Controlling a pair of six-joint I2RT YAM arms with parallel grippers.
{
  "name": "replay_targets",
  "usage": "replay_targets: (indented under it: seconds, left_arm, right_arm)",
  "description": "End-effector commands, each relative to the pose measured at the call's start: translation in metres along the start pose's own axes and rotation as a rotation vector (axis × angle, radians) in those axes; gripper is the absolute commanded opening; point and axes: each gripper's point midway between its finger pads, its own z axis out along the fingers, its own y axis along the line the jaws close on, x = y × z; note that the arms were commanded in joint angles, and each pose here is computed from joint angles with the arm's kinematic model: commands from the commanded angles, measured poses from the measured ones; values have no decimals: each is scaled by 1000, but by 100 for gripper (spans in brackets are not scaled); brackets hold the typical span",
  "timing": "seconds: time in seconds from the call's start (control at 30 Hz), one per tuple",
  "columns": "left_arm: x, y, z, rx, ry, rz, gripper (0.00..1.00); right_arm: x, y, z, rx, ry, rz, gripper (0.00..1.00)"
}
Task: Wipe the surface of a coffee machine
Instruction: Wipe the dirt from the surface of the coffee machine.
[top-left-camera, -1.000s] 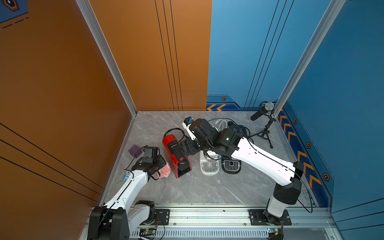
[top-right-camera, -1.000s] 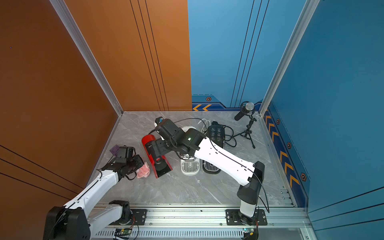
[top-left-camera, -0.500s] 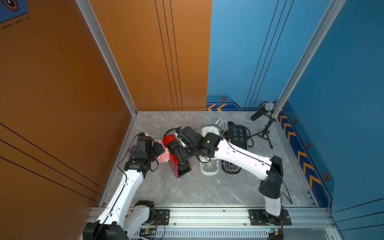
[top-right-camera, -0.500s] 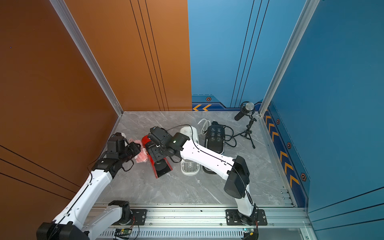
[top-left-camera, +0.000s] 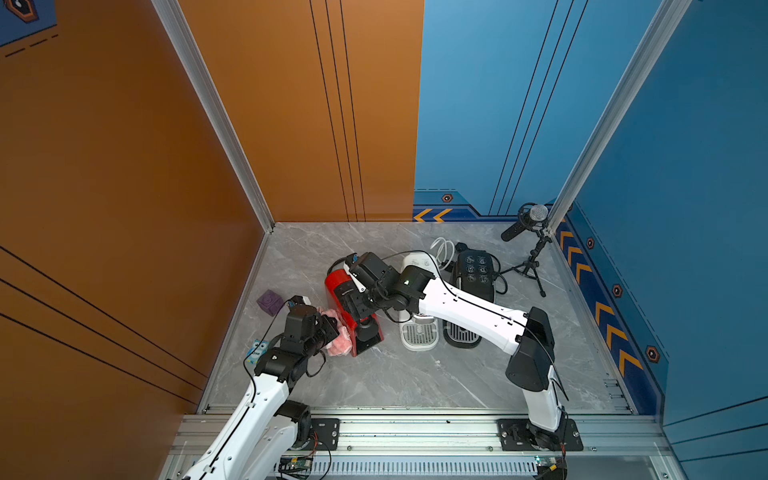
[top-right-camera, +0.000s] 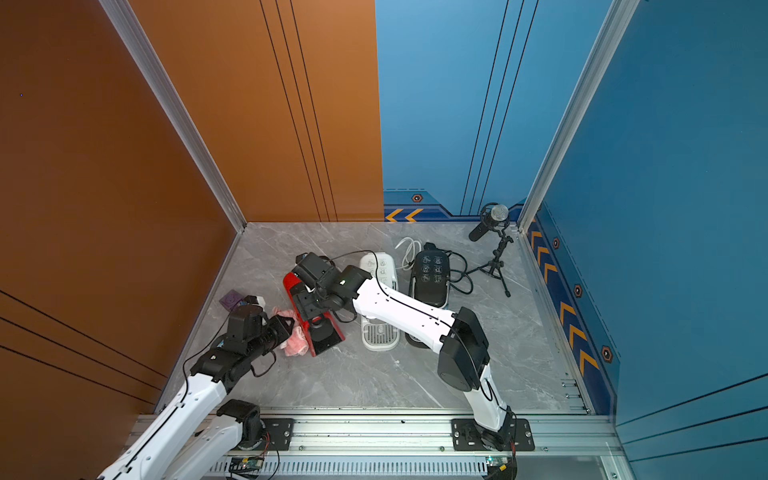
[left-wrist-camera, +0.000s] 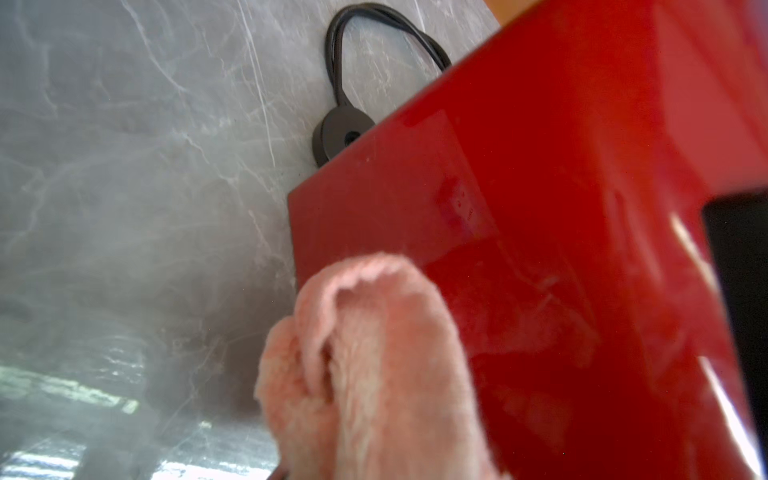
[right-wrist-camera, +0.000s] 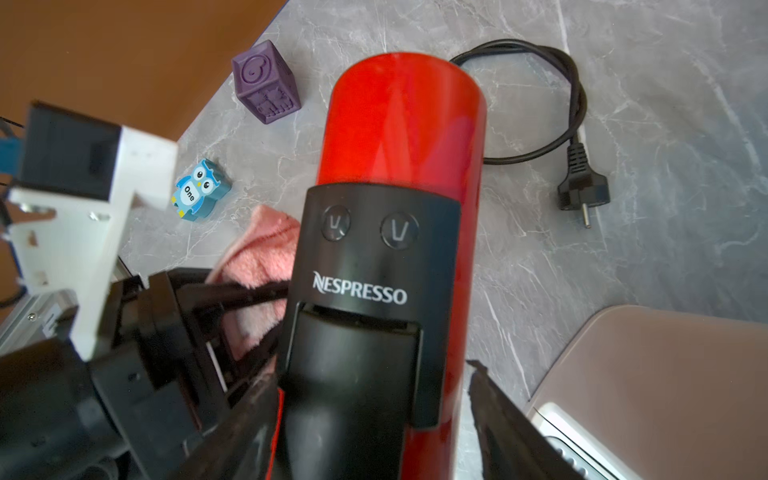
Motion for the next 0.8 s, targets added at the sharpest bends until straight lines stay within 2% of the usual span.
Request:
replay_targets:
  seconds: [0.0,0.2,0.43,0.57,0.77]
  left_arm:
    - [12,0,-3,15,-25,-4,0]
    - [22,29,8,-77,-58,16,0]
    - [13,37,30,-125,-87,62,0]
    - [6,38,40,-140,-64,57,0]
    - [-39,12,4,-74,-158,55,0]
  right_arm:
    - [12,-14,18,38,36,33,72]
    - [18,-12,20,28,41,42,70]
    - [26,-8,24,16,55,52,69]
    - [29,-8,24,15,61,51,69]
    - [35,-8,26,8,79,53,68]
